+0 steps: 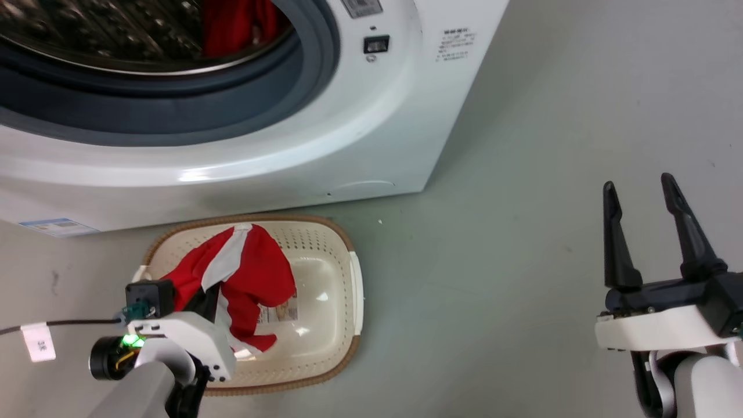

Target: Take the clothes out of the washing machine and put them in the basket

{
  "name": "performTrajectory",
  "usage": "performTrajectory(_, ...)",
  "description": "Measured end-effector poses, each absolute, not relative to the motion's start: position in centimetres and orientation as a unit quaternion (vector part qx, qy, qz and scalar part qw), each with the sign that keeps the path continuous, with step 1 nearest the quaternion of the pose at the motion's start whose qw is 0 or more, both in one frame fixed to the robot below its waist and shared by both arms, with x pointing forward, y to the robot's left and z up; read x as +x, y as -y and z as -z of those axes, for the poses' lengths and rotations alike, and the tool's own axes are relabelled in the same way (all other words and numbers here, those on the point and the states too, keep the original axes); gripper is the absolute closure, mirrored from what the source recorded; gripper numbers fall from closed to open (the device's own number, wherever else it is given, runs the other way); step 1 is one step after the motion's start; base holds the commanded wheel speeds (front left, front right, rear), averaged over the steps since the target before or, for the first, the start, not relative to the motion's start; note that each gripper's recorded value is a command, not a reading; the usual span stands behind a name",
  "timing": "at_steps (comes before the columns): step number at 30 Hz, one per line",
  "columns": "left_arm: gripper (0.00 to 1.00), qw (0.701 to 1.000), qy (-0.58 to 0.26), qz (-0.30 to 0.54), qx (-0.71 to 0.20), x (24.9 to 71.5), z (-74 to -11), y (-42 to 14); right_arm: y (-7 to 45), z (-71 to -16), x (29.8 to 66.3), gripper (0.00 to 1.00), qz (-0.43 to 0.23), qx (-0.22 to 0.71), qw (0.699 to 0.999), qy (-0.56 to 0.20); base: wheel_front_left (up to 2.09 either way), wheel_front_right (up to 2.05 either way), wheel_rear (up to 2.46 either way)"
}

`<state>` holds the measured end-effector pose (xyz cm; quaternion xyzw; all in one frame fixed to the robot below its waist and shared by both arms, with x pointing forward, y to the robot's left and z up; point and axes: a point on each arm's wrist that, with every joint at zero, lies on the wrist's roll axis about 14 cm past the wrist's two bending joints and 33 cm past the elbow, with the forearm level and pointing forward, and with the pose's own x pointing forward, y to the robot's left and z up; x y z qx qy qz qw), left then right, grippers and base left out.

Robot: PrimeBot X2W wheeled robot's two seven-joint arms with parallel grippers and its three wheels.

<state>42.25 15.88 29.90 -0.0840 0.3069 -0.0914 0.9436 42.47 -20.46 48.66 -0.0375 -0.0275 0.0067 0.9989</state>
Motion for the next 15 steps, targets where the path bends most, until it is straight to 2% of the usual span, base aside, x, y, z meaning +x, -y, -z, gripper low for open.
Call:
performTrajectory(1,1.00,0.935,-0.334,0.097,-0.074,42.9,-27.6,-15.7,21.4,-47.6,42.8,0.00,0.006,-0.040,0.999,0.015,0.00,0.00,0.00)
performTrajectory(6,1.00,0.918,-0.377,0.103,-0.059,43.8,-23.8,-15.4,22.2,-45.3,43.0,0.00,0.017,-0.038,0.999,-0.016,0.00,0.00,0.00)
performTrajectory(15,1.00,0.898,-0.421,0.120,-0.039,45.2,-18.8,-14.3,23.5,-42.0,42.7,0.00,0.035,-0.036,0.997,-0.065,0.00,0.00,0.00)
